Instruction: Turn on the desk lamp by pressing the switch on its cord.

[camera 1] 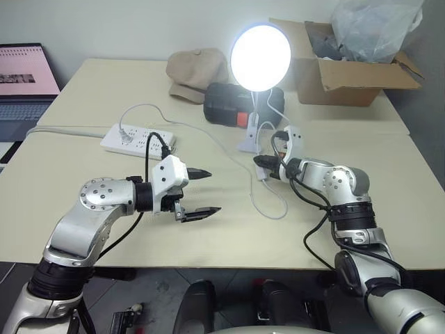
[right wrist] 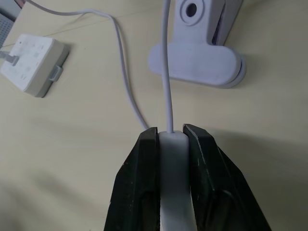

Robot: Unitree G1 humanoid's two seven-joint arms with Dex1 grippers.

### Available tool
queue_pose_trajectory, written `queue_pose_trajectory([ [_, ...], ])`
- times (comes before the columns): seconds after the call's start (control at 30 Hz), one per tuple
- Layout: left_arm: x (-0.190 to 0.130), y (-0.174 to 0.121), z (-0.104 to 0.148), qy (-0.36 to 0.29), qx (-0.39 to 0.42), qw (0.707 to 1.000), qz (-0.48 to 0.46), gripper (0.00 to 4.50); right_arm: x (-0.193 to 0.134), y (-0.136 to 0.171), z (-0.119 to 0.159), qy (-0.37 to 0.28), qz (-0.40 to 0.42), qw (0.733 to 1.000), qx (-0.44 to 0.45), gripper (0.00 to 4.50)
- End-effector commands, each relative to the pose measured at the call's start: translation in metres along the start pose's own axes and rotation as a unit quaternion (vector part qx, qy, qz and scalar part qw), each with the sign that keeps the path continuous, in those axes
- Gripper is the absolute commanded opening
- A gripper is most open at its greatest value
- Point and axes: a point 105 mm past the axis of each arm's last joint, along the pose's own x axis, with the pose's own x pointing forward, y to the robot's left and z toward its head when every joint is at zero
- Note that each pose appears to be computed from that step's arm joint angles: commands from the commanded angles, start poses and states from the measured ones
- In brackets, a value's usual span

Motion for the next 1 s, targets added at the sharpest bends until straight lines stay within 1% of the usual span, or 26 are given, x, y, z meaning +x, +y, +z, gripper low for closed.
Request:
queue_pose_trajectory([
  [0.03,-0.006,0.003,0.009,-0.010,0.012,1.000,0.023,4.50,-0.004,0.005,0.018,-0.033,0.008,0.999,-0.009,1.72],
  [0.17,-0.009,0.004,0.010,-0.018,-0.009,0.999,0.028,4.50,-0.012,0.016,0.029,-0.056,0.034,0.997,-0.045,2.71],
  [0.27,-0.016,0.014,0.015,-0.027,-0.021,0.998,0.051,4.50,-0.026,0.024,0.040,-0.074,0.052,0.994,-0.067,3.42],
  [0.4,-0.022,0.024,0.018,-0.024,-0.030,0.997,0.070,4.50,-0.042,0.027,0.048,-0.086,0.066,0.989,-0.097,4.43],
  [0.47,-0.027,0.026,0.015,-0.008,-0.034,0.997,0.076,4.50,-0.058,0.035,0.051,-0.088,0.100,0.980,-0.148,4.49],
  [0.53,-0.034,0.026,0.012,0.010,-0.036,0.997,0.074,4.50,-0.077,0.044,0.051,-0.081,0.146,0.963,-0.213,4.49],
  [0.67,-0.046,0.021,0.010,0.028,-0.049,0.997,0.046,4.50,-0.114,0.050,0.041,-0.043,0.208,0.916,-0.340,4.49],
  [0.7,-0.048,0.019,0.010,0.030,-0.051,0.998,0.037,4.50,-0.121,0.050,0.039,-0.032,0.218,0.907,-0.358,4.49],
  [0.73,-0.050,0.018,0.013,0.029,-0.054,0.998,0.029,4.50,-0.135,0.050,0.037,-0.016,0.231,0.891,-0.389,4.49],
  [0.83,-0.051,0.015,0.017,0.024,-0.061,0.998,0.013,4.50,-0.157,0.043,0.031,0.026,0.241,0.861,-0.447,4.49],
  [0.93,-0.050,0.011,0.017,0.023,-0.062,0.998,0.004,4.50,-0.164,0.036,0.025,0.052,0.239,0.842,-0.482,4.49],
  [1.0,-0.049,0.009,0.017,0.023,-0.062,0.998,-0.004,4.50,-0.165,0.035,0.023,0.057,0.240,0.834,-0.493,4.49],
])
